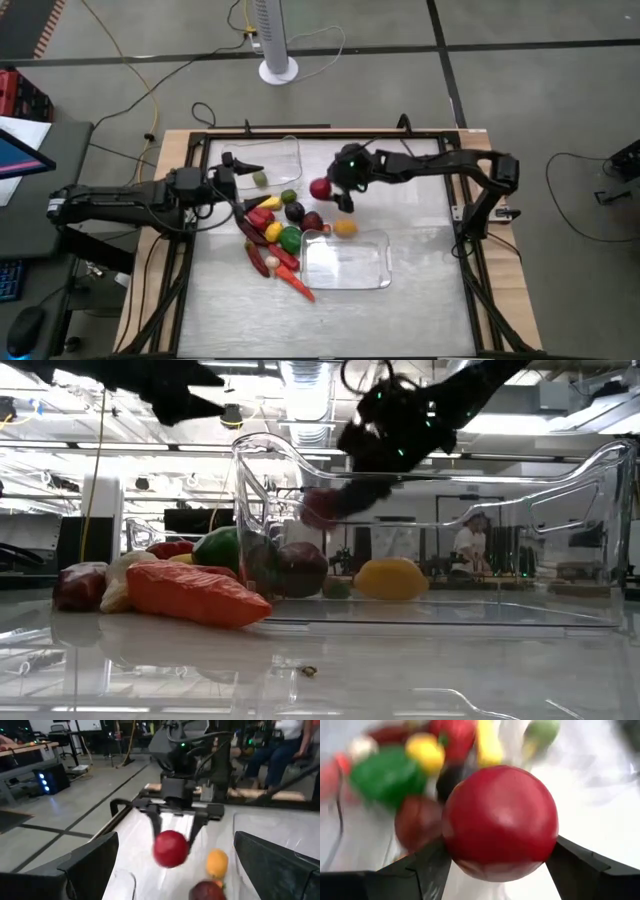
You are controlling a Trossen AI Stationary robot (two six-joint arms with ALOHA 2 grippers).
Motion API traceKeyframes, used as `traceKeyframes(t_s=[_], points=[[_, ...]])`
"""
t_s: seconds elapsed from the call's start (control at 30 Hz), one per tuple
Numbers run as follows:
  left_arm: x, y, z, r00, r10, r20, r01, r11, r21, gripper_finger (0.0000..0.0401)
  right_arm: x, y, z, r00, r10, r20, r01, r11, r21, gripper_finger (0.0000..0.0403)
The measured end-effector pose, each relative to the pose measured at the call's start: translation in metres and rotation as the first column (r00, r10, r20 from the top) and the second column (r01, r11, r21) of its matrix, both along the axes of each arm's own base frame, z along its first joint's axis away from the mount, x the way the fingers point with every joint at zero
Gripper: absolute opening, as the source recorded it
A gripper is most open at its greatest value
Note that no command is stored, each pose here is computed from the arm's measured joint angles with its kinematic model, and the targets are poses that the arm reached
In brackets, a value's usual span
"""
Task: Sort produce into baskets
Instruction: Put the red tomato into the top transparent bin, then put the right yellow lemon into the top transparent bin
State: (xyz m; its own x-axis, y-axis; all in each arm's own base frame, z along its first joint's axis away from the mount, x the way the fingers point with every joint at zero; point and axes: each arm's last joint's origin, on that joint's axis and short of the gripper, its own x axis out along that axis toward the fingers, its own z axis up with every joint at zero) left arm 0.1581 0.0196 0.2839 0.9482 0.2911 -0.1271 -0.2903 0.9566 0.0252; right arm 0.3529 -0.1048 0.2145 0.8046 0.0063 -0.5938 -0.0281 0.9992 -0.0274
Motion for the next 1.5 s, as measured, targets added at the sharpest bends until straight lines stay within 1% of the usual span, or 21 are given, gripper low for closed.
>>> traceKeyframes(t_s=[0.1,0.23,0.3,0.37,0.4,0.43,0.5,0.57,0.6,0.67,0.73,0.87,1.03,1.17,1.23,1.27,1.4,1.5], points=[[-0.004,-0.002,0.005,1.0,-0.01,0.001,0.01,1.0,-0.006,0.0387,0.008,-0.009,0.015,0.995,-0.02,0.097,0.018,1.0,0.023,0.0316],[-0.008,-0.003,0.005,1.0,-0.019,-0.002,0.019,1.0,0.005,0.0387,0.023,-0.016,0.032,0.978,-0.021,0.206,0.022,1.0,-0.005,0.0316],[-0.01,-0.004,0.005,1.0,-0.021,-0.011,0.021,1.0,0.005,0.0387,0.028,-0.018,0.035,0.978,-0.021,0.206,0.022,1.0,-0.002,0.0317],[-0.011,-0.004,0.006,1.0,-0.022,-0.006,0.022,1.0,0.008,0.0387,0.04,-0.021,0.043,0.969,-0.013,0.247,0.018,1.0,-0.02,0.0317],[-0.012,-0.004,0.005,1.0,-0.019,-0.015,0.019,1.0,0.01,0.0387,0.043,-0.021,0.043,0.971,-0.012,0.238,0.017,1.0,-0.018,0.0317],[-0.013,-0.004,0.005,1.0,-0.018,-0.016,0.018,1.0,0.01,0.0387,0.047,-0.022,0.04,0.975,-0.013,0.221,0.016,1.0,-0.01,0.0317],[-0.015,-0.004,0.006,1.0,-0.013,-0.011,0.013,1.0,0.012,0.0387,0.059,-0.027,0.043,0.969,-0.013,0.247,0.019,1.0,-0.021,0.0317],[-0.015,-0.004,0.005,1.0,-0.013,-0.015,0.013,1.0,0.009,0.0387,0.068,-0.03,0.036,0.977,-0.013,0.213,0.016,1.0,-0.014,0.0317],[-0.017,-0.004,0.006,1.0,-0.012,-0.009,0.012,1.0,0.008,0.0387,0.075,-0.032,0.038,0.973,-0.012,0.23,0.018,1.0,-0.022,0.0317],[-0.018,-0.004,0.004,1.0,-0.013,-0.027,0.013,1.0,0.002,0.0387,0.084,-0.037,0.034,0.976,-0.028,0.218,0.034,0.999,-0.025,0.0318],[-0.019,-0.005,0.005,1.0,-0.015,-0.019,0.015,1.0,-0.004,0.0387,0.093,-0.042,0.037,0.973,-0.039,0.229,0.05,0.998,-0.043,0.0322],[-0.02,-0.005,0.003,0.999,-0.014,-0.033,0.013,1.0,-0.02,0.0387,0.103,-0.048,0.039,0.982,-0.034,0.183,0.044,0.998,-0.05,0.035],[-0.019,-0.005,-0.002,0.999,-0.015,-0.042,0.014,0.999,-0.036,0.0387,0.102,-0.05,0.049,0.992,-0.025,0.12,0.032,0.998,-0.058,0.0383],[-0.018,-0.005,-0.005,0.999,-0.014,-0.047,0.012,0.999,-0.047,0.0387,0.092,-0.042,0.057,0.999,-0.015,0.043,0.018,0.998,-0.055,0.0388],[-0.019,-0.005,-0.005,0.999,-0.014,-0.043,0.012,0.999,-0.052,0.0387,0.087,-0.038,0.06,1.0,-0.01,0.003,0.01,0.999,-0.041,0.0388],[-0.018,-0.005,-0.005,0.999,-0.013,-0.041,0.011,0.998,-0.057,0.0387,0.083,-0.035,0.059,0.999,-0.007,-0.037,0.006,1.0,-0.028,0.0387],[-0.019,-0.005,-0.006,0.999,-0.011,-0.05,0.008,0.997,-0.073,0.0387,0.072,-0.019,0.05,0.984,0.019,-0.178,-0.015,1.0,0.023,0.0384],[-0.019,-0.005,-0.007,0.998,-0.011,-0.058,0.007,0.997,-0.075,0.0387,0.066,-0.002,0.036,0.976,0.052,-0.21,-0.045,0.998,0.037,0.0384]])
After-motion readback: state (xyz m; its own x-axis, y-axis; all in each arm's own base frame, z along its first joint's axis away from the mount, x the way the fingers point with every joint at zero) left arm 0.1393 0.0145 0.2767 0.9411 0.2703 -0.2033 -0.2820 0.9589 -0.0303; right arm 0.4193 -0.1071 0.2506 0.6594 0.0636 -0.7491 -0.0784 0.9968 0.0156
